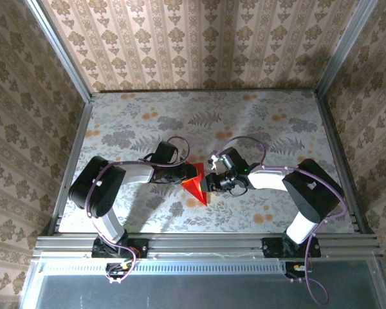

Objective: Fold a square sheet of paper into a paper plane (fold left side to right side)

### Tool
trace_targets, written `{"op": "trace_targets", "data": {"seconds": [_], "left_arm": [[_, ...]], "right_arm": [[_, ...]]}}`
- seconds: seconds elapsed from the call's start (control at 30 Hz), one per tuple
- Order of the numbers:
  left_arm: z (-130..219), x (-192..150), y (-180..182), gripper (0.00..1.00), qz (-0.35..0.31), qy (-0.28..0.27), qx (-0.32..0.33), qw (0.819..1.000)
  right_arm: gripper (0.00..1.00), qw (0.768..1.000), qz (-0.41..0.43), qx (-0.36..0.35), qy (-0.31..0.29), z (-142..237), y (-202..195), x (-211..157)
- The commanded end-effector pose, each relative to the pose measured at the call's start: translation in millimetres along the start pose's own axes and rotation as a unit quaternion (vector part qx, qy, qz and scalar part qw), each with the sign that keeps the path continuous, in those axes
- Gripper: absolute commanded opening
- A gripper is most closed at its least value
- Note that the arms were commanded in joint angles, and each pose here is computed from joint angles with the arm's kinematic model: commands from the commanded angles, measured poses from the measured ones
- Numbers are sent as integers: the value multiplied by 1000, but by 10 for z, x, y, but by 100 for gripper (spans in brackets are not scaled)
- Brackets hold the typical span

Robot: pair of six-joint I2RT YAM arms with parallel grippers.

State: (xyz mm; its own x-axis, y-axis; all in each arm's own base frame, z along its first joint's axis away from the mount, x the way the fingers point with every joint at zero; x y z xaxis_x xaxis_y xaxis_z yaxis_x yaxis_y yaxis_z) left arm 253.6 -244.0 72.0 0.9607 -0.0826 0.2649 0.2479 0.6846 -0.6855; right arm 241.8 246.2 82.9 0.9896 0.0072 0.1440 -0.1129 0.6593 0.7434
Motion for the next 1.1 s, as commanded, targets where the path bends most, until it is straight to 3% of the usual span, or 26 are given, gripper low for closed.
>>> {"op": "trace_targets", "data": {"seconds": [0.0, 0.5, 0.83, 1.07], "left_arm": [[-88, -105, 129, 39, 4, 22, 32, 999], [-85, -99, 102, 39, 1, 19, 29, 999], [-88, -108, 108, 39, 2, 22, 30, 999], [-84, -107, 104, 39, 1, 22, 30, 999]], "right_arm": [[44, 999, -7, 40, -8, 82, 56, 37], [40, 998, -27, 49, 6, -122, 33, 200], [18, 999, -32, 22, 10, -167, -52, 201], [11, 999, -36, -5, 7, -161, -128, 178]]}}
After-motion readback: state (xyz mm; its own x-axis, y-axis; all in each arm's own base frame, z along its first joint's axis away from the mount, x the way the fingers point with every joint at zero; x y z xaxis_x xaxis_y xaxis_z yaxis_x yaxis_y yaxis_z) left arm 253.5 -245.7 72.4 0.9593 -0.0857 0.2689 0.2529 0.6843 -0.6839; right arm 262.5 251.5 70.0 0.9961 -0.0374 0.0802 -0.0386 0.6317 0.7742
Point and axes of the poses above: each hand's point on the last joint's axis, 136 mm out from that joint toward the fingers, its own z axis back along the fingers, its own y axis along the line the jaws close on, x = y × z, the point moved 6 cm from there along z, back along the fingers, and after that the axes turned 9 degrees about -z, right-handed, at the moved point
